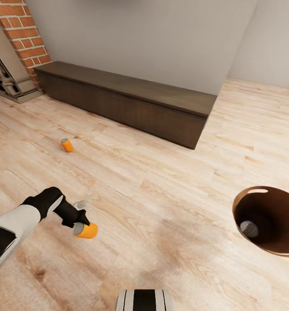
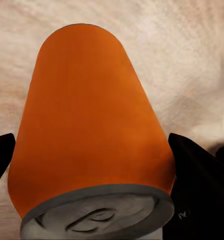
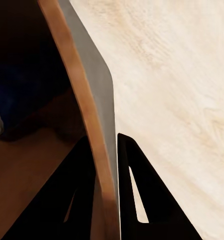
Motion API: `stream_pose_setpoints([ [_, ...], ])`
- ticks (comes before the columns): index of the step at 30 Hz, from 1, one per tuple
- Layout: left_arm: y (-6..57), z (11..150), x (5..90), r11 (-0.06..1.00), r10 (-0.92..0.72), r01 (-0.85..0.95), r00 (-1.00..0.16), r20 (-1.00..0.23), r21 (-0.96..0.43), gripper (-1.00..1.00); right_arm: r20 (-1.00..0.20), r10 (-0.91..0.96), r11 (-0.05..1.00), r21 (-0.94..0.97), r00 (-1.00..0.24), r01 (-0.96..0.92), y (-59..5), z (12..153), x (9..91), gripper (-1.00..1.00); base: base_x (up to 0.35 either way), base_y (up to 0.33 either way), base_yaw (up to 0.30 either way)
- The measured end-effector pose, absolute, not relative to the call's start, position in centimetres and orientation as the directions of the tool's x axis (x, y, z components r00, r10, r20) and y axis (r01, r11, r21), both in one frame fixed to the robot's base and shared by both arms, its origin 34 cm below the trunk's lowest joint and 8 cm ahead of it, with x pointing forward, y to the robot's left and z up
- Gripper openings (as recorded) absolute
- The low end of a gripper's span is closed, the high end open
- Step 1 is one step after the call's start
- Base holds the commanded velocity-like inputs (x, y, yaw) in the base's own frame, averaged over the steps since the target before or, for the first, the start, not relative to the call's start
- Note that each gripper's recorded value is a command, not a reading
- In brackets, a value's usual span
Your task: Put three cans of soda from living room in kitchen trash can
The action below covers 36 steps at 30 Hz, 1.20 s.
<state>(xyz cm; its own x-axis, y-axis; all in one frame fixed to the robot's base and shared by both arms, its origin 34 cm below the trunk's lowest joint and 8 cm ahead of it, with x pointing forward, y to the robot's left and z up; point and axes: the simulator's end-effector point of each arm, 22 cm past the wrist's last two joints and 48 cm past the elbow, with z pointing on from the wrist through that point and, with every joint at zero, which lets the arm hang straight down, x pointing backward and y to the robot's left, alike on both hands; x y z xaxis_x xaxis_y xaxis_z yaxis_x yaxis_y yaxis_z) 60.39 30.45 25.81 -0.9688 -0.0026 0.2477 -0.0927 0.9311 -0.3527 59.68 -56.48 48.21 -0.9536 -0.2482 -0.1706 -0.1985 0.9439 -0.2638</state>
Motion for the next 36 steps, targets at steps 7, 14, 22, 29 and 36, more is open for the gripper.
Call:
stream_pose_setpoints([
  [7, 30.2, 31.0, 64.5, 0.876, -0.035, -0.109, -0.986, 0.164, -0.471, -1.00, -0.217, -0.245, 0.960, -0.189, -0.945, -0.206, -52.8, 47.2, 60.1, -1.00, 0.000, 0.000, 0.000],
  [14, 30.7, 33.6, 65.5, 0.860, -0.048, -0.106, -0.991, 0.128, -0.498, -1.00, -0.211, -0.268, 0.956, -0.182, -0.940, -0.231, -49.2, 46.1, 60.4, -1.00, 0.000, 0.000, 0.000],
  [22, 30.4, 35.3, 65.7, 0.863, -0.040, -0.087, -0.994, 0.103, -0.498, -1.00, -0.241, -0.288, 0.950, -0.196, -0.927, -0.244, -47.9, 47.6, 61.5, -1.00, 0.000, 0.000, 0.000],
  [29, 30.3, 37.0, 66.1, 0.862, -0.040, -0.072, -0.996, 0.075, -0.502, -1.00, -0.311, -0.275, 0.955, -0.198, -0.910, -0.220, -48.0, 51.1, 64.0, -1.00, 0.000, 0.000, 0.000],
  [36, 29.7, 38.3, 66.6, 0.873, -0.024, -0.043, -0.999, 0.045, -0.485, -1.00, -0.334, -0.234, 0.969, -0.156, -0.913, -0.191, -48.4, 52.6, 65.3, -1.00, 0.000, 0.000, 0.000],
])
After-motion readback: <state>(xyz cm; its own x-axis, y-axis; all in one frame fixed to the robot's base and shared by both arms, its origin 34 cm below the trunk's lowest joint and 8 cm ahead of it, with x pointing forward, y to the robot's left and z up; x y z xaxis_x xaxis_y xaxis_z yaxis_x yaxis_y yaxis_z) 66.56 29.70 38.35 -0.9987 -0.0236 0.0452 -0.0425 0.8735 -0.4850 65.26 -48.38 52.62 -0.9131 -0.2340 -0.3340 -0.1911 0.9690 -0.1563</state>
